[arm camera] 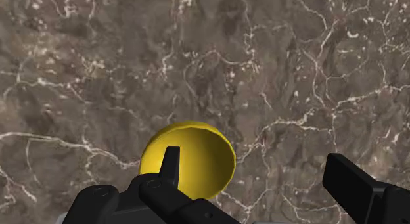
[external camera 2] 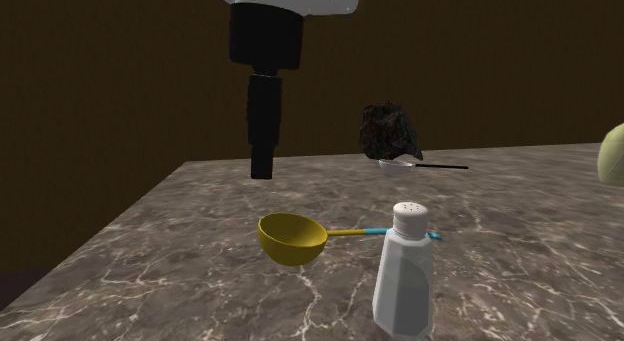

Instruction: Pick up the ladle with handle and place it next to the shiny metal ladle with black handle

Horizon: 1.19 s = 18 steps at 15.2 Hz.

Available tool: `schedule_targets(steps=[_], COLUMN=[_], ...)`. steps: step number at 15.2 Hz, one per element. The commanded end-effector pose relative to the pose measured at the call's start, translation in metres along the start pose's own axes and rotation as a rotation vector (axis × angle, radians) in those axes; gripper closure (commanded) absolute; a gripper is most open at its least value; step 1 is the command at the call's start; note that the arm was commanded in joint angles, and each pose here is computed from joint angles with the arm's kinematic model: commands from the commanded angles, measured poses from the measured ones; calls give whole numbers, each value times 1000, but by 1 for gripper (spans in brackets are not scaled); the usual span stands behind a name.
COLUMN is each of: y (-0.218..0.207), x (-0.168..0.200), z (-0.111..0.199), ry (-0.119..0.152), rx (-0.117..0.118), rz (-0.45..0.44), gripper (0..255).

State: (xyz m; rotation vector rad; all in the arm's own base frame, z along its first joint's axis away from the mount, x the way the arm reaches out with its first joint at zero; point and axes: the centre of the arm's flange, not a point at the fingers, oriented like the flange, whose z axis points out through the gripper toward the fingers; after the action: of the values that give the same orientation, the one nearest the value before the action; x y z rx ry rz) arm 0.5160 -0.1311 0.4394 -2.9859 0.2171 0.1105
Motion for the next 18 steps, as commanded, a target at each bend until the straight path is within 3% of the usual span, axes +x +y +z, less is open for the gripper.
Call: schedule_targets(steps=[1, 8, 18], y=[10, 38, 39], x=[21, 100, 104], z=[12, 52, 95], ry=[0, 0, 0], rx=[3, 16, 17], rz=[-5, -18, -19], gripper=[0, 0, 0])
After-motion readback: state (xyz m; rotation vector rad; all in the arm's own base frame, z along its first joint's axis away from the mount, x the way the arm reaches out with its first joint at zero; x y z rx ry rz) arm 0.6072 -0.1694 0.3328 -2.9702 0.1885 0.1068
